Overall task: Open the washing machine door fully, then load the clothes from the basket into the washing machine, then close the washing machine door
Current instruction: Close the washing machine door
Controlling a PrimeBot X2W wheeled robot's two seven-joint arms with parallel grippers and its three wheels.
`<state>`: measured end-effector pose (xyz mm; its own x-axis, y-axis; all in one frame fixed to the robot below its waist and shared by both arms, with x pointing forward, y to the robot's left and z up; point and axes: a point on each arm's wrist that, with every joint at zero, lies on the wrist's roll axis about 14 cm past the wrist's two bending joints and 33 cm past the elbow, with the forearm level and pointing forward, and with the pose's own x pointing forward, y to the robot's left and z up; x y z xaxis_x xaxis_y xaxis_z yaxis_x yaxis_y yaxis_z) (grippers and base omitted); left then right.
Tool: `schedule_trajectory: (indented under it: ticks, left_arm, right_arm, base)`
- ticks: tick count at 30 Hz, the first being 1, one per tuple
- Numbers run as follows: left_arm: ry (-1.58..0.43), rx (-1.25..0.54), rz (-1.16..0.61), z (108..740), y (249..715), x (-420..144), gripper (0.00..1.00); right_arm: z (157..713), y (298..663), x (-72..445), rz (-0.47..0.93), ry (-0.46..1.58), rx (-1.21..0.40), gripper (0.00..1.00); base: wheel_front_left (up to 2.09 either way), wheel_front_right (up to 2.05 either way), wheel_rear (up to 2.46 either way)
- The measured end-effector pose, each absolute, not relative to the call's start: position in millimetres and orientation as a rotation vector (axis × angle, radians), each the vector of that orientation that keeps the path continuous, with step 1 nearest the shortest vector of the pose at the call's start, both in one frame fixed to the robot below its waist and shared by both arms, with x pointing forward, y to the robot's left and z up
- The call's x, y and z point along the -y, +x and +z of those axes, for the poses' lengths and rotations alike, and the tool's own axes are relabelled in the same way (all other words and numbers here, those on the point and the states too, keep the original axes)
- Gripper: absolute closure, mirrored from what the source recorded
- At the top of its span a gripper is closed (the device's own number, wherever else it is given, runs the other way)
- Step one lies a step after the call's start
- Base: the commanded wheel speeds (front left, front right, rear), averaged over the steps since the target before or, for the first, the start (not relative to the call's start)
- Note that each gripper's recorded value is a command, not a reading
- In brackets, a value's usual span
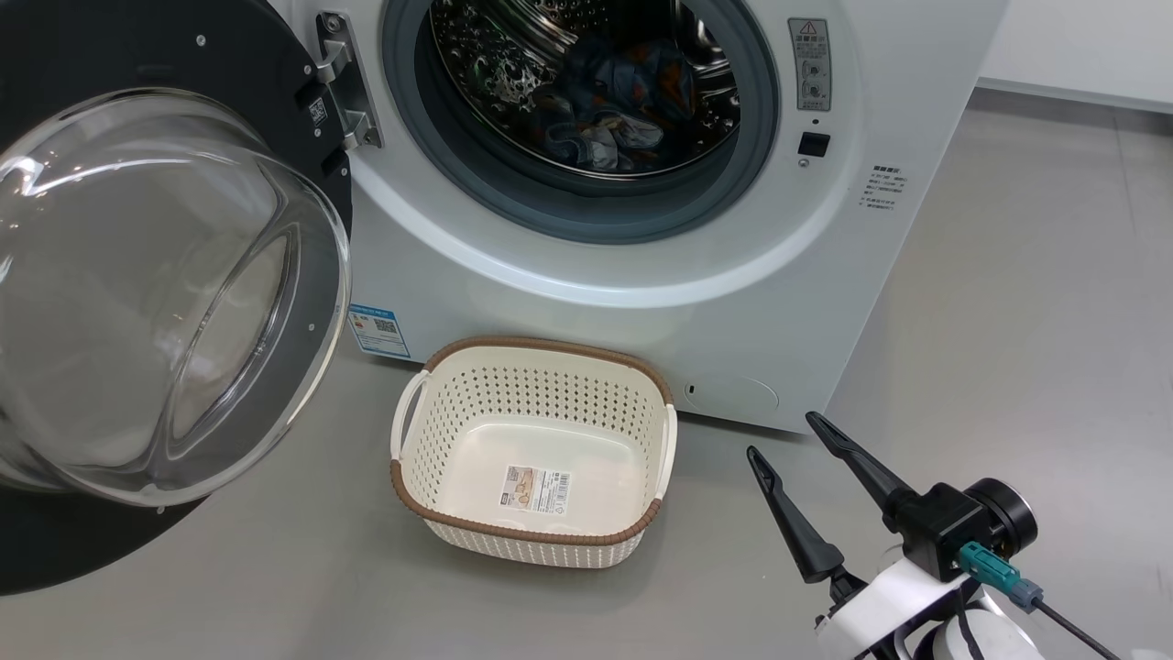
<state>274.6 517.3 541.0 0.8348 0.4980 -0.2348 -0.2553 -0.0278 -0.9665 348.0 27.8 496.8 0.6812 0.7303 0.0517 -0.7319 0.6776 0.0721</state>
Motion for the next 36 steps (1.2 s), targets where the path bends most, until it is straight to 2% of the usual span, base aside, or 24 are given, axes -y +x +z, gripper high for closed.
schedule_trajectory:
  ticks: [9, 36]
  left_arm:
    - [-1.502, 0.164, 0.449, 547.3, 279.9, -498.6, 1.0]
    - [-1.535, 0.014, 0.244, 528.2, 275.4, -448.0, 1.0]
  right_arm:
    - [500.3, 345.4, -27.9, 0.827, 0.079, 0.03, 0.0]
    - [508.1, 342.8, -37.8, 0.846, 0.091, 0.049, 0.0]
  base:
    - [0.0, 0.0, 0.0]
    - [0.0, 0.0, 0.0]
